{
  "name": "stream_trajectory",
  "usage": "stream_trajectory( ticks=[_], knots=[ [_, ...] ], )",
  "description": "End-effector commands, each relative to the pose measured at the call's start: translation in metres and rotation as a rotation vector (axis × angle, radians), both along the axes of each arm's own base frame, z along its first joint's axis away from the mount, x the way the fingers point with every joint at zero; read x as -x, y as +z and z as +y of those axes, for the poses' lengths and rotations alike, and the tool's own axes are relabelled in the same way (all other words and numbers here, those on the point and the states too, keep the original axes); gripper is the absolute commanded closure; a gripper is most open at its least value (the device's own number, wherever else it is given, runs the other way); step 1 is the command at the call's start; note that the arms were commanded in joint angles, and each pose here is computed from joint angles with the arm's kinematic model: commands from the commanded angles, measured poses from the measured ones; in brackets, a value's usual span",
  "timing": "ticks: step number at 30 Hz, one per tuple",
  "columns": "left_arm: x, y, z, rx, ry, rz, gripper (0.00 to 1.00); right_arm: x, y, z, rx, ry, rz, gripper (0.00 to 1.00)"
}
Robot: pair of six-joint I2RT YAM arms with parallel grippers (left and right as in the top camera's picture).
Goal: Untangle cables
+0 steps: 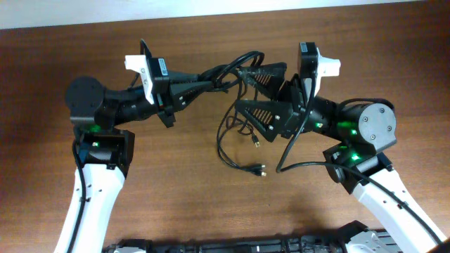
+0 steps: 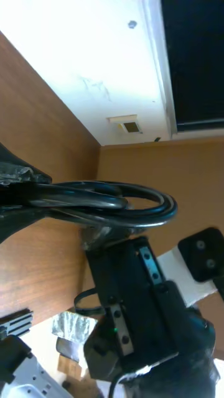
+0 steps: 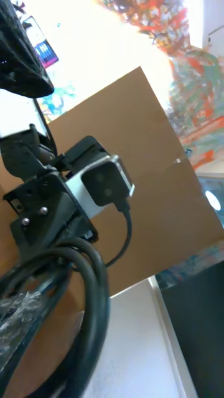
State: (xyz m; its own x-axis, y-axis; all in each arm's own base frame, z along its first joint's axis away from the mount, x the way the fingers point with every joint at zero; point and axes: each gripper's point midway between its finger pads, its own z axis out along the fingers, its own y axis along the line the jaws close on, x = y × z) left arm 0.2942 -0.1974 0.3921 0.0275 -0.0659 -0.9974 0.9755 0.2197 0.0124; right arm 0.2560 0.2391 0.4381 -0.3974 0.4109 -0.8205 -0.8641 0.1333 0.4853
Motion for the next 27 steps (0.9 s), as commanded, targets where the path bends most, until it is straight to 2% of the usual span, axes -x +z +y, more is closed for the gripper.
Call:
stream_trajectory(
  ticks=[1, 4, 5, 6, 7, 8, 9, 11, 16, 21, 23, 24, 26, 27],
  knots=[
    [0.023, 0.003, -0.013, -0.025, -0.108, -0.097, 1.0, -0.008, 0.007, -0.003, -0.028, -0.047, 0.001, 0.01],
    [0.035, -0.001, -0.026, -0.041, -0.164, -0.161, 1.0, 0.0, 0.022, -0.006, -0.061, -0.045, -0.075, 0.01],
    [0.03, -0.002, -0.026, -0.039, -0.137, -0.147, 1.0, 0.002, 0.022, -0.005, -0.058, -0.033, -0.083, 0.05],
    [0.024, -0.003, -0.025, -0.038, -0.106, -0.131, 1.0, 0.004, 0.021, -0.004, -0.053, -0.024, -0.085, 0.29],
    [0.02, -0.004, -0.025, -0.038, -0.082, -0.111, 1.0, 0.006, 0.022, -0.004, -0.05, -0.012, -0.096, 0.71],
    [0.011, -0.007, -0.023, -0.038, -0.034, -0.081, 1.0, 0.007, 0.022, -0.004, -0.051, -0.01, -0.099, 0.86],
    [-0.004, -0.012, -0.02, -0.041, 0.052, -0.033, 1.0, 0.008, 0.022, -0.003, -0.049, -0.004, -0.102, 0.96],
    [-0.014, -0.016, -0.018, -0.045, 0.102, -0.002, 1.0, 0.012, 0.02, -0.001, -0.037, 0.019, -0.107, 0.96],
    [-0.088, -0.056, 0.036, -0.112, 0.633, 0.188, 1.0, 0.034, 0.024, 0.002, -0.014, 0.111, -0.194, 0.96],
    [-0.107, -0.056, 0.065, -0.119, 0.826, 0.175, 1.0, 0.05, 0.012, 0.008, 0.047, 0.215, -0.201, 0.96],
    [-0.108, -0.053, 0.065, -0.114, 0.826, 0.157, 1.0, 0.042, -0.003, 0.012, 0.078, 0.225, -0.102, 0.75],
    [-0.108, -0.051, 0.065, -0.11, 0.827, 0.151, 1.0, 0.036, -0.016, 0.014, 0.104, 0.229, -0.012, 0.74],
    [-0.107, -0.048, 0.062, -0.103, 0.809, 0.141, 1.0, 0.027, -0.041, 0.017, 0.148, 0.23, 0.147, 0.47],
    [-0.104, -0.046, 0.057, -0.098, 0.776, 0.134, 1.0, 0.024, -0.042, 0.016, 0.149, 0.221, 0.159, 0.41]
  ],
)
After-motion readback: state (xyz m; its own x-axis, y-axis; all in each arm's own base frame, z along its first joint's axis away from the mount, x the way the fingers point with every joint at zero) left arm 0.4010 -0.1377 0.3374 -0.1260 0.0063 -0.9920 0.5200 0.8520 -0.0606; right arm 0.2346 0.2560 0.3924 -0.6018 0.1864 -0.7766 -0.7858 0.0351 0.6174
